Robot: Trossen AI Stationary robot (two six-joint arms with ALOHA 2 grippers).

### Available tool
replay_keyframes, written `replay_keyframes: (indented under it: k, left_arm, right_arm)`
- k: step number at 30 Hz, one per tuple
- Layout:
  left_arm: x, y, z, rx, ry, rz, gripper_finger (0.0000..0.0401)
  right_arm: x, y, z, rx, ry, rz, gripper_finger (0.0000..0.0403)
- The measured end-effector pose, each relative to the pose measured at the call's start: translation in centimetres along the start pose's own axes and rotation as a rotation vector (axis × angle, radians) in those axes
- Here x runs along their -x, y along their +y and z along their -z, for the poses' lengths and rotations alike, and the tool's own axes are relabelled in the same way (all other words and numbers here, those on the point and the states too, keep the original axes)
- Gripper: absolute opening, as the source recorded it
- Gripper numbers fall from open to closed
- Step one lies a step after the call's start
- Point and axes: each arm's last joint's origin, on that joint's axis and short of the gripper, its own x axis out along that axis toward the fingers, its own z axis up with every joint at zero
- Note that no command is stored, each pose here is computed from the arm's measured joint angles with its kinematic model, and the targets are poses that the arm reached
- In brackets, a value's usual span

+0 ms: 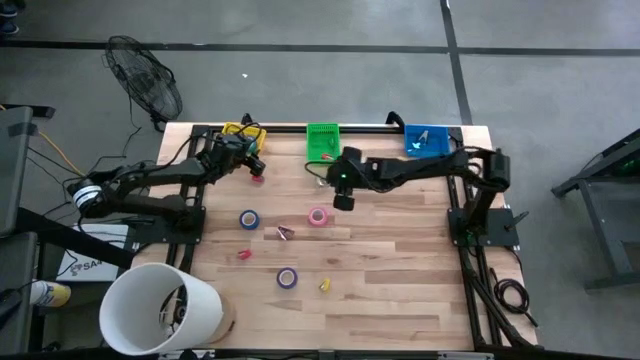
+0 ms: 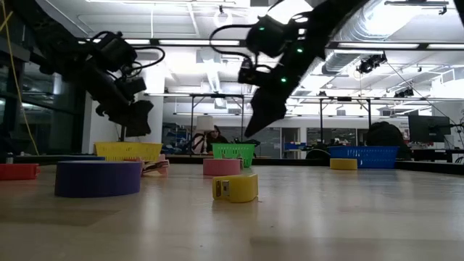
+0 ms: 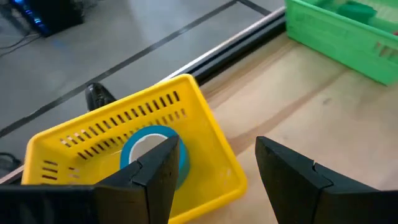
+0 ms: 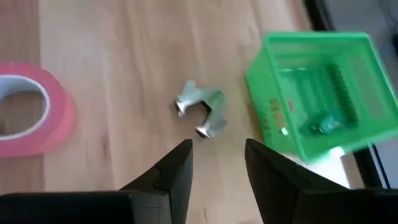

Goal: Pick and place Stapler, Stapler remover, tape
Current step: Put the top red stapler into the green basket

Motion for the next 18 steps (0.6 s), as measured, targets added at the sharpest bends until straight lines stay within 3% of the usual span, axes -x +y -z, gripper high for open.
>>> replay_keyframes:
  k: [10, 15, 18]
  left_arm:
    - [0.4, -0.4, 0.0, -0.143, -0.004, 0.181, 0.0204]
    - [0.4, -0.4, -0.1, -0.154, -0.011, 0.19, 0.0204]
    - [0.3, -0.6, 0.0, -0.179, -0.012, 0.251, 0.0204]
  right_arm:
    - [4.8, 0.1, 6.4, -0.137, -0.215, 0.018, 0.0138]
    - [6.7, 0.2, 9.5, -0.207, -0.305, 0.007, 0.0138]
    - [7.5, 0.3, 11.0, -0.231, -0.335, 0.004, 0.0138]
